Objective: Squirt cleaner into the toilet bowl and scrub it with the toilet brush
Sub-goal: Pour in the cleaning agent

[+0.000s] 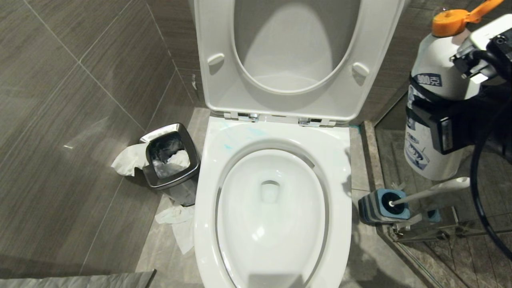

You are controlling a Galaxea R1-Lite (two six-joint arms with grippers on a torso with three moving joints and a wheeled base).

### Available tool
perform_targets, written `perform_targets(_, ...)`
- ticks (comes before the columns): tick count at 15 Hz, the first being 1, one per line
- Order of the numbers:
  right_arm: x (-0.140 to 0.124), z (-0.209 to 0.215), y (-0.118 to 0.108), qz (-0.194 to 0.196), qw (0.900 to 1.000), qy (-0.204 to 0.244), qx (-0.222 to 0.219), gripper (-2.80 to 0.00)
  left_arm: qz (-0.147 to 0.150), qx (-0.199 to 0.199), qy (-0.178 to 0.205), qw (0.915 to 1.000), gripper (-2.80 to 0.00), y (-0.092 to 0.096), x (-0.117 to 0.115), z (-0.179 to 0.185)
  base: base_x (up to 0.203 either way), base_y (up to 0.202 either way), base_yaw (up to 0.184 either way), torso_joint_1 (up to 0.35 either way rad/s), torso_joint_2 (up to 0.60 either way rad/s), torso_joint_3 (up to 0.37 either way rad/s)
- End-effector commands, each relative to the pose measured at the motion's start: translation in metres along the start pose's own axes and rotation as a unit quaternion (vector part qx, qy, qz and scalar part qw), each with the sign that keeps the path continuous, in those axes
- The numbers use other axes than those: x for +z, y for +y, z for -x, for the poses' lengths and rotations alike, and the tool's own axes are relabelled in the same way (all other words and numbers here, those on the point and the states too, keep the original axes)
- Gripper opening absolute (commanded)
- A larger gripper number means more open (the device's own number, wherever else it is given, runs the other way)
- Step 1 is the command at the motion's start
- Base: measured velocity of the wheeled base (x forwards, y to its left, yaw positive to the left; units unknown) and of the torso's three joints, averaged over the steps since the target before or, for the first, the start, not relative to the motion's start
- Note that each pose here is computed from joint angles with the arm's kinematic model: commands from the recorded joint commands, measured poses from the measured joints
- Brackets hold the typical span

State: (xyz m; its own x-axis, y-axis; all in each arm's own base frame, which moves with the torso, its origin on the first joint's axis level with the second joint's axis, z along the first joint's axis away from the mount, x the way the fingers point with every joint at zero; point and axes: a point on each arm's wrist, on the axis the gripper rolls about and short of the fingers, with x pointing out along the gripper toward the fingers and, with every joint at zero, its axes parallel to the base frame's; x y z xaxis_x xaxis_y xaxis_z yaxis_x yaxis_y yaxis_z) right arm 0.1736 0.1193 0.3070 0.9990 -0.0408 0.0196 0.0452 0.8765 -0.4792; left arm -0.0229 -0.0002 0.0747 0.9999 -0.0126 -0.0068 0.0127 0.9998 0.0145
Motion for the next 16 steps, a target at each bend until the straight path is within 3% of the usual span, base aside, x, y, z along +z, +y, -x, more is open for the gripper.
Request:
perform_targets(1,0.011,-0.007,0.035,0.017,0.999,0.003,0.030,-2.80,0.002,0.001,0.001,1.0000,-2.80,0.000,0.000,0.000,0.000,0.000,0.000,0.000,0.00,0.000)
perform_targets(4,0.019,-0.002,0.056,0.042,0.998,-0.002,0.048,-2.80,0.003,0.001,0.001,1.0000,-2.80,0.000,0.000,0.000,0.000,0.000,0.000,0.000,0.00,0.000)
perform_targets(16,0.016,0.012,0.062,0.146,0.987,-0.004,0.073,-2.80,0.003,0.001,0.001,1.0000,-2.80,0.000,0.000,0.000,0.000,0.000,0.000,0.000,0.00,0.000)
